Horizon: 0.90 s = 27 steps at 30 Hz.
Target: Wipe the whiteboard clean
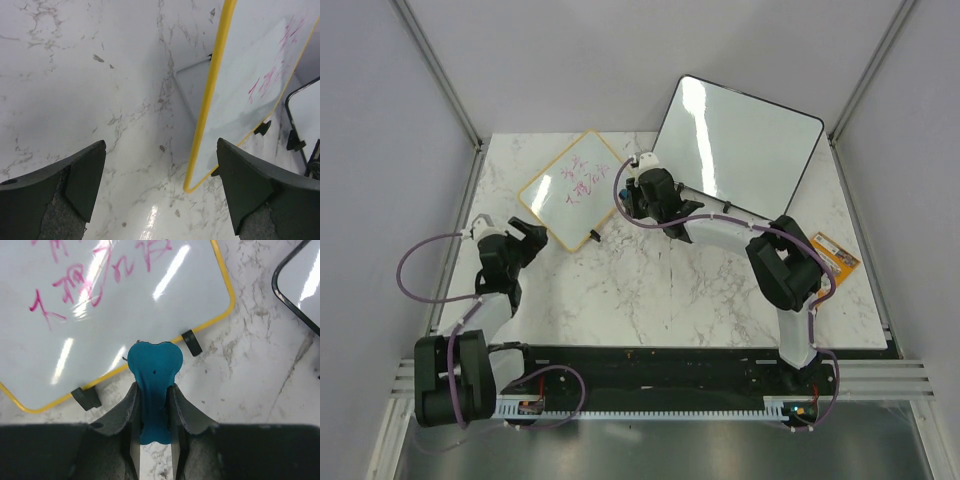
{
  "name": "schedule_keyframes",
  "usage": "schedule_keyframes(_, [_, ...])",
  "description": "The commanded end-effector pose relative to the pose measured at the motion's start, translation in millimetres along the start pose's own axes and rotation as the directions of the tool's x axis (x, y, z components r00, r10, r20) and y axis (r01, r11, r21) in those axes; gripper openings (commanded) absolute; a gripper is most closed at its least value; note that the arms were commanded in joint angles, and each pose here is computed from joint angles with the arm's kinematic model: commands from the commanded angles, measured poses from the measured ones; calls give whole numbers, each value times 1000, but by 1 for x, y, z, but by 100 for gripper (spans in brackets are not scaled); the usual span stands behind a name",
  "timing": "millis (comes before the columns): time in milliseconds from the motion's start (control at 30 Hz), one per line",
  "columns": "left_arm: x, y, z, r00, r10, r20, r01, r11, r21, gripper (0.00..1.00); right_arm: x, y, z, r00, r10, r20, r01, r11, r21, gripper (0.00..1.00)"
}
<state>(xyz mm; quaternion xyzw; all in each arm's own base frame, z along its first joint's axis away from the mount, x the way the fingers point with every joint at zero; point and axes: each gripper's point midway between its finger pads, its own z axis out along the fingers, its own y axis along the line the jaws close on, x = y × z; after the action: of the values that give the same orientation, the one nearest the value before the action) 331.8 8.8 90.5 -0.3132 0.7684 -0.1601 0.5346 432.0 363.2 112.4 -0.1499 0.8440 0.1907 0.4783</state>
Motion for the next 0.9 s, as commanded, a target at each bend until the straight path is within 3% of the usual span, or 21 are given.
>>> schedule_keyframes(0, [-60, -65, 14, 989, -126, 82, 103, 967, 234, 98, -55, 27, -10, 986, 13, 164, 5, 994, -106, 0])
schedule_keyframes(333, [-68, -77, 29, 987, -119, 105, 81, 947, 310, 99, -55, 28, -15, 982, 42, 185, -13, 988, -156, 0])
schedule_keyframes(567, [-56, -89, 42, 987, -115, 110, 49, 879, 475, 97, -100, 35, -17, 959, 106, 264, -42, 971, -236, 0])
schedule_keyframes(700, [-51, -94, 47, 988, -117, 103, 43, 842, 538, 93, -136, 45, -7, 941, 106, 321, -20, 966, -259, 0])
schedule_keyframes(867, [-47, -94, 49, 991, -74, 116, -2, 833, 554, 83, -118, 58, 23, 950, 112, 291, -10, 945, -328, 0])
